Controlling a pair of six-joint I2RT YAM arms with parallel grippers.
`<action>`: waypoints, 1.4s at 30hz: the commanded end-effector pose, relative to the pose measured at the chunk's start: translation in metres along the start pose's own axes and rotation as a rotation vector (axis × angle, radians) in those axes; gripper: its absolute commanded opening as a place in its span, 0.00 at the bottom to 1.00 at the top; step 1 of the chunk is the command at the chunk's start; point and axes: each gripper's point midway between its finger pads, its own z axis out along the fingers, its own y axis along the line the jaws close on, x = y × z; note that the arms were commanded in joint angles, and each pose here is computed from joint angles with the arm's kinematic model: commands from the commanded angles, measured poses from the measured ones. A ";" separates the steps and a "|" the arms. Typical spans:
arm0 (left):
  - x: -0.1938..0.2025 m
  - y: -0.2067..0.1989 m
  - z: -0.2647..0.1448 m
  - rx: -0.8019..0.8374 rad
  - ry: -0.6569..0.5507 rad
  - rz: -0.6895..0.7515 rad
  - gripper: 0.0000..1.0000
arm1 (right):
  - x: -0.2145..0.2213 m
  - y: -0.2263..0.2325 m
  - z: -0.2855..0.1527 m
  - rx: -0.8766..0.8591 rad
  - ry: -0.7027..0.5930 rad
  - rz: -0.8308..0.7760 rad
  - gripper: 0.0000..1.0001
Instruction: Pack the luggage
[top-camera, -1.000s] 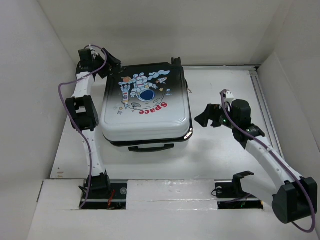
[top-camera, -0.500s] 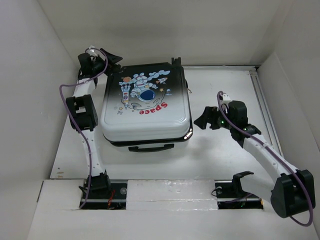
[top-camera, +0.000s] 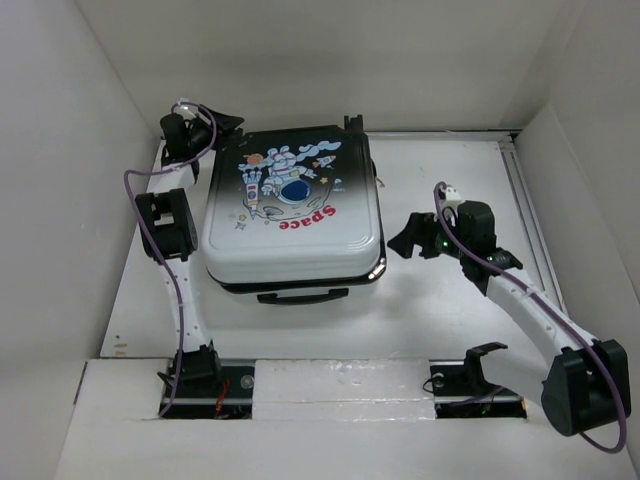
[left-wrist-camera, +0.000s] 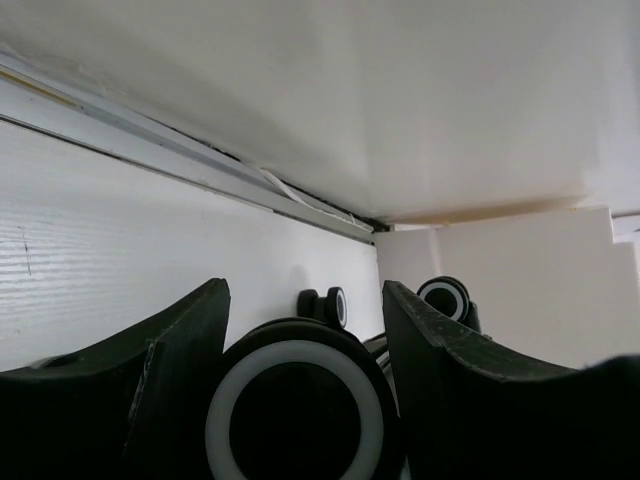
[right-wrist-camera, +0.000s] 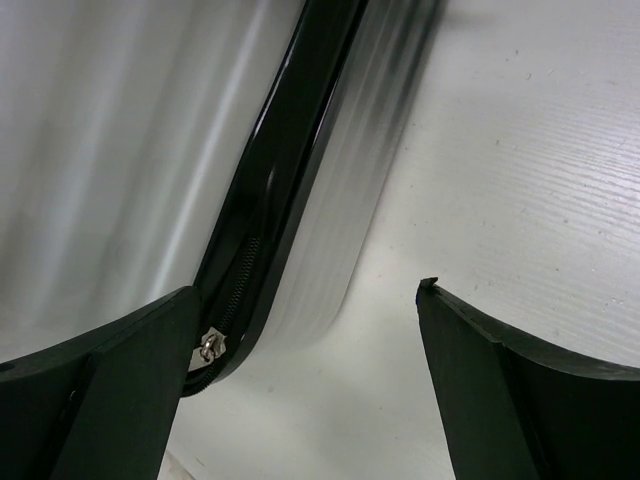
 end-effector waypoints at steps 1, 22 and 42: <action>0.014 -0.060 -0.001 0.142 0.046 0.098 0.11 | -0.020 0.011 -0.006 -0.042 -0.068 -0.052 0.94; 0.006 -0.274 -0.091 0.381 -0.021 0.179 0.00 | -0.069 0.007 -0.057 0.067 -0.269 0.003 0.96; 0.007 -0.332 -0.117 0.400 -0.047 0.164 0.00 | -0.024 -0.045 -0.021 0.073 -0.193 0.162 0.73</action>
